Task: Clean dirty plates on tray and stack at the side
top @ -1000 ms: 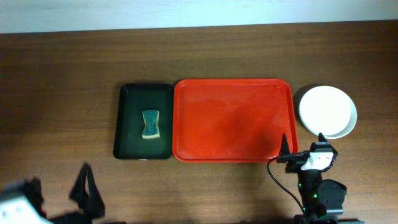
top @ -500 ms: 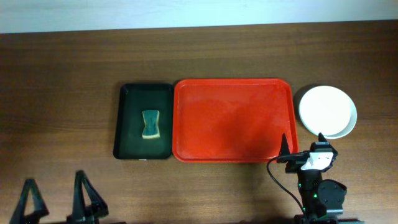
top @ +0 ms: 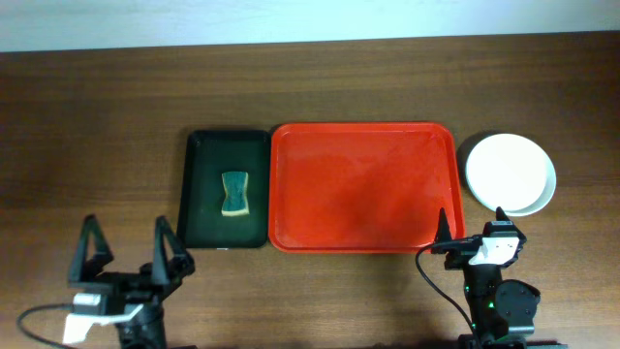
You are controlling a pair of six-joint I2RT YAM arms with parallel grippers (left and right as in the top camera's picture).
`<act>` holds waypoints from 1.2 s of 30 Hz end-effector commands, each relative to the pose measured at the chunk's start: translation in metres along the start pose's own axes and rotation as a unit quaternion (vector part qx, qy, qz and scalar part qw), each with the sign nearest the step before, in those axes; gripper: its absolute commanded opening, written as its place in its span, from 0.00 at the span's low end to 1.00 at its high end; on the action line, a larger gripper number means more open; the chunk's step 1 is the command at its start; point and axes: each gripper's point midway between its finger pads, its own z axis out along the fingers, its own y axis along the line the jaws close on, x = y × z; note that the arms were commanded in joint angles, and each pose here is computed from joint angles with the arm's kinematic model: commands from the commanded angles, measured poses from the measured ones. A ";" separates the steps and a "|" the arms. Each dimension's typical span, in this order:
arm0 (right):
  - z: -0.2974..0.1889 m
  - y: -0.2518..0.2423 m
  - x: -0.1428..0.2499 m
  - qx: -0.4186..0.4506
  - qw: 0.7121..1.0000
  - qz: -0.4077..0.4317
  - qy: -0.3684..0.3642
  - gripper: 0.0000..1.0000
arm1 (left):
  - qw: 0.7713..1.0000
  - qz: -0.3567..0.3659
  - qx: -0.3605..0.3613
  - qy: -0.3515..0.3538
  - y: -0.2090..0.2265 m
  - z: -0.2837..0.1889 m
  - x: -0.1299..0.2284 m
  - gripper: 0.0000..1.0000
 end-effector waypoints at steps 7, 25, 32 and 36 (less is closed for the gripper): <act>0.000 -0.001 0.002 0.003 1.000 0.001 0.002 0.98 | 0.993 -0.005 -0.025 0.112 0.025 -0.019 0.099 0.99; 0.000 -0.002 0.002 0.003 1.000 0.001 0.002 0.99 | 0.936 0.130 -0.047 0.325 0.054 -0.065 0.192 0.99; 0.000 -0.001 0.003 0.003 1.000 0.001 0.002 0.99 | 0.936 0.130 -0.047 0.325 0.054 -0.066 0.192 0.99; 0.000 -0.001 0.003 0.003 1.000 0.001 0.002 0.98 | 0.936 0.130 -0.047 0.325 0.054 -0.066 0.192 0.99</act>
